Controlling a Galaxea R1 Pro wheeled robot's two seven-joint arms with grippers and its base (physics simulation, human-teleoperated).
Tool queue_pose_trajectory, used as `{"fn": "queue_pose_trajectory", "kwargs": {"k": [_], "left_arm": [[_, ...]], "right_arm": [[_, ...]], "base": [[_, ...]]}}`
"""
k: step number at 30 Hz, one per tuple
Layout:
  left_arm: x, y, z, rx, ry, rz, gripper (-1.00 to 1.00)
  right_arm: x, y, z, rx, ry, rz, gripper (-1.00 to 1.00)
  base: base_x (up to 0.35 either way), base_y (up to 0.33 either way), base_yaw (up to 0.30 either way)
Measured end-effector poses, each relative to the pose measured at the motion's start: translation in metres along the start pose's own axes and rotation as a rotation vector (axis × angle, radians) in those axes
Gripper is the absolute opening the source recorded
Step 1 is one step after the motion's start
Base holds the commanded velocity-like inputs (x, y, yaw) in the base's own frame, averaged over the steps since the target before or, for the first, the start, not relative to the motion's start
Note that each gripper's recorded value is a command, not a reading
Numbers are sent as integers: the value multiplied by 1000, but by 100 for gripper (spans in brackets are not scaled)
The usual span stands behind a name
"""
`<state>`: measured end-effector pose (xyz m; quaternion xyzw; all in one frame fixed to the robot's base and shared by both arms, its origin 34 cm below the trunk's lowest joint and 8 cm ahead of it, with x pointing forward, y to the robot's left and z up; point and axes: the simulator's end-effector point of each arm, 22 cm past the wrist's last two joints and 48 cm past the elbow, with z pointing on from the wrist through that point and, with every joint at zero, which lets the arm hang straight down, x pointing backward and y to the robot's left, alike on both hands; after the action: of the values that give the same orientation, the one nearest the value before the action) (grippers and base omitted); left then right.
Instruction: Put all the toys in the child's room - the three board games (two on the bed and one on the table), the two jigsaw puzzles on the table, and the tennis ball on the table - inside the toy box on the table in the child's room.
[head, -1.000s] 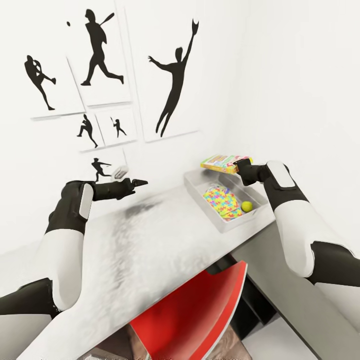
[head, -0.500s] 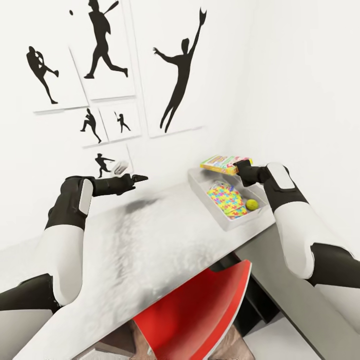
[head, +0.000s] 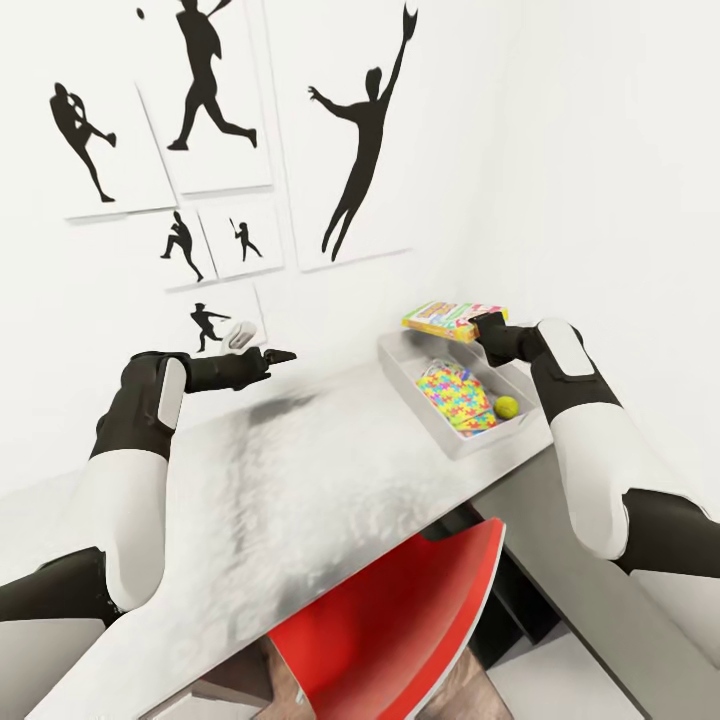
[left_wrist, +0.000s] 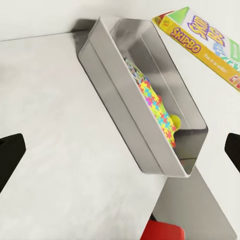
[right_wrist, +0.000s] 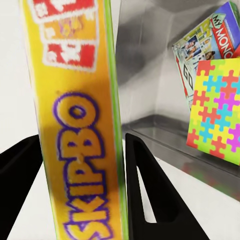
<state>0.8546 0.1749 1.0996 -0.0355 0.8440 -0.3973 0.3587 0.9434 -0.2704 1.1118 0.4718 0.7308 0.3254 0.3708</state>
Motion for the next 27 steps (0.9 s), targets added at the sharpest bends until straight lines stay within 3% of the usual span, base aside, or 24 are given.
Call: {"fn": "queue_pose_trajectory", "kwargs": {"k": [24, 27], "left_arm": [[7, 11, 8, -7, 14, -13, 100], [-5, 5, 8, 2, 0, -2, 100]], "right_arm": [[3, -15, 11, 22, 6, 2, -100], [4, -18, 14, 27, 7, 3, -100]], "base": [[0, 0, 0], [0, 0, 0]]}}
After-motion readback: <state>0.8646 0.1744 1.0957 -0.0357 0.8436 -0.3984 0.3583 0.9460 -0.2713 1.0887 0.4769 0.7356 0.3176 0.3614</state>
